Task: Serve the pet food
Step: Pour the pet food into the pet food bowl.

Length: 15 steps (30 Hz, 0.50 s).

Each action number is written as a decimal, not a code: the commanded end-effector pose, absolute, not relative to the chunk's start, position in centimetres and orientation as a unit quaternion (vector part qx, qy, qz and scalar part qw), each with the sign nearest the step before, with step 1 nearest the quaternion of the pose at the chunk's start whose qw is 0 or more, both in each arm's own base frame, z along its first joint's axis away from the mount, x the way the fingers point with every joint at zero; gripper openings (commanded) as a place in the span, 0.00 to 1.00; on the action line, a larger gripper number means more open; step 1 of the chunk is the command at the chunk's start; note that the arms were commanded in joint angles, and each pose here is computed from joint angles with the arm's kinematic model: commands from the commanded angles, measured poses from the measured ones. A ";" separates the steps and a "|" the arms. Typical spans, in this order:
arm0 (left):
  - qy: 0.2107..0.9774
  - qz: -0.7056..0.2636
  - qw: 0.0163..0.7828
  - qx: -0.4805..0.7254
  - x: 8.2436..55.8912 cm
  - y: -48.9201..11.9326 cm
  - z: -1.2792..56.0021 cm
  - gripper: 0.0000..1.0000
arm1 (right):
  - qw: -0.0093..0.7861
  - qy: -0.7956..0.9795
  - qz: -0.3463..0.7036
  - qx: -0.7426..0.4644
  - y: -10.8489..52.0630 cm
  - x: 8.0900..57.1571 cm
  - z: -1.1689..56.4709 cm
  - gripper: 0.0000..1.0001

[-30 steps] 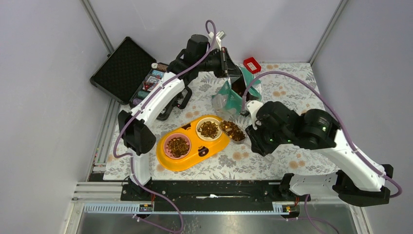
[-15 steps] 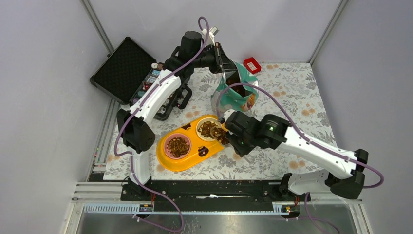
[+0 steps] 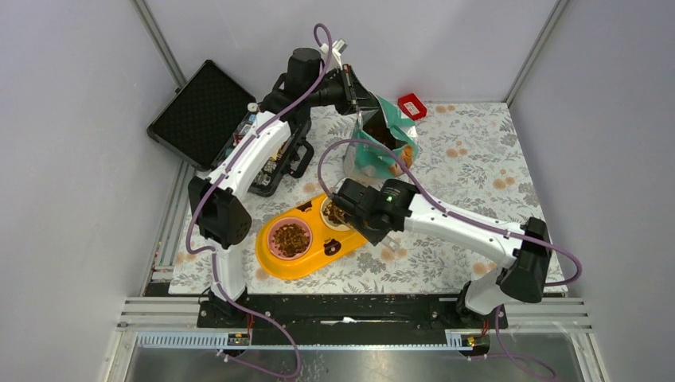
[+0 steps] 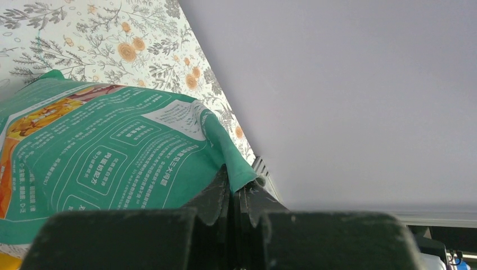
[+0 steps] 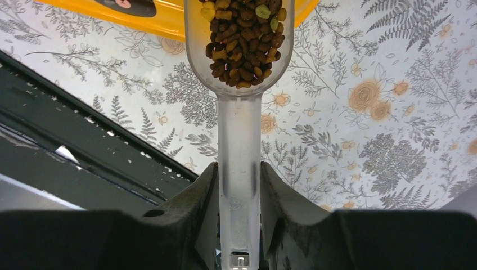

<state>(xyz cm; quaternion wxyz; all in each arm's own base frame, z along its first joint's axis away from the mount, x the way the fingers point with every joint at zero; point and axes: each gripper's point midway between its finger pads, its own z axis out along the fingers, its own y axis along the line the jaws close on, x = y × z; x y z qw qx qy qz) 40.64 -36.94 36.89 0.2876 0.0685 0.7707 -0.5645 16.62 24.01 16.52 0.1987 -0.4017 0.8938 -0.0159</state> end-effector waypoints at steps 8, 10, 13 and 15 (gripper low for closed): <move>0.700 -0.596 0.385 0.085 41.9 -33.7 43.6 0.00 | 0.205 0.873 -0.099 -0.432 23.7 20.2 16.0 0.00; 0.699 -0.597 0.385 0.083 42.0 -33.6 43.5 0.00 | 0.205 0.869 -0.113 -0.436 23.3 20.4 16.4 0.00; 0.696 -0.601 0.384 0.082 42.0 -33.7 43.6 0.00 | 0.212 0.868 -0.110 -0.436 23.3 20.5 17.3 0.00; 0.695 -0.603 0.384 0.081 42.0 -33.7 43.6 0.00 | 0.208 0.866 -0.117 -0.440 23.0 20.5 16.9 0.00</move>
